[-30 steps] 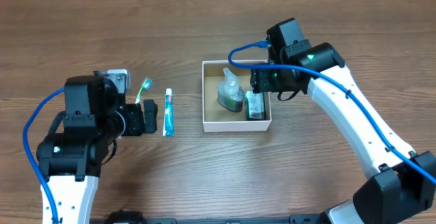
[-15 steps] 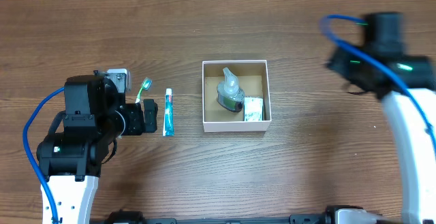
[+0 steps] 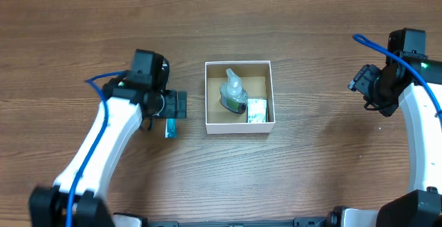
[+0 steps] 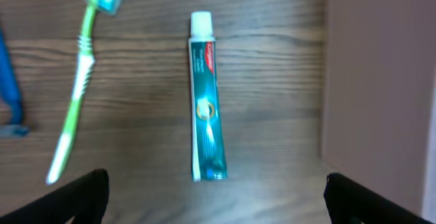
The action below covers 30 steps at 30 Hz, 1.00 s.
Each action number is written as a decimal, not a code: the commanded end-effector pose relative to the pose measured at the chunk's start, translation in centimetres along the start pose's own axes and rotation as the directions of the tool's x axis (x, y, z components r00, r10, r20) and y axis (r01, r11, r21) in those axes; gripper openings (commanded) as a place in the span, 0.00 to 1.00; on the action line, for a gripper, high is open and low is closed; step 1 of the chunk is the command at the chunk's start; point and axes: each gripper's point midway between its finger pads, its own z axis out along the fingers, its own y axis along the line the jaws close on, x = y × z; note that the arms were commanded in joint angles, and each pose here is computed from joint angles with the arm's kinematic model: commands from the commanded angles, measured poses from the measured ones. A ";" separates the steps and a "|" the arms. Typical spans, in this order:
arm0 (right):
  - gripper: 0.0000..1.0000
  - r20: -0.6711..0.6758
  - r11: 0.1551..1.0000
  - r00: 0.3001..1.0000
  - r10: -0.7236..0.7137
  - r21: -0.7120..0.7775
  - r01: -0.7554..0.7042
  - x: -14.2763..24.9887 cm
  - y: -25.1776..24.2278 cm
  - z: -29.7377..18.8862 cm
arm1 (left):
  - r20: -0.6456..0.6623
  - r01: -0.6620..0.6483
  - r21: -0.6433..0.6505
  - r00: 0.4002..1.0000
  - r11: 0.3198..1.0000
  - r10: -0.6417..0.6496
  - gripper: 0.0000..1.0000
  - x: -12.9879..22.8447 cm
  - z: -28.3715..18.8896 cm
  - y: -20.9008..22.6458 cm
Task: Pack container
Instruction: 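Grasp the Colgate toothpaste tube with the left gripper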
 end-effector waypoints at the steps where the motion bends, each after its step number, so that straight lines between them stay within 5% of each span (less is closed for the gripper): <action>1: 0.70 0.007 1.000 1.000 -0.013 -0.014 0.013 -0.1 0.2 -0.1 | -0.057 0.044 0.005 0.997 0.999 -0.044 1.00 -0.4 3.5 -0.2; 11: 0.70 0.003 1.000 1.000 -0.013 -0.012 0.013 0.0 0.2 -0.1 | -0.167 0.048 -0.022 0.985 0.999 -0.051 0.99 0.7 10.0 0.3; 17: 0.71 0.003 1.000 1.000 -0.013 -0.011 0.013 0.0 0.1 -0.1 | -0.156 0.052 -0.020 0.986 0.998 -0.054 0.75 0.4 10.2 0.2; 30: 0.71 -0.003 1.000 1.000 -0.013 -0.008 0.013 0.2 0.1 -0.1 | -0.184 0.050 -0.029 0.981 0.998 -0.055 0.80 1.0 11.9 0.4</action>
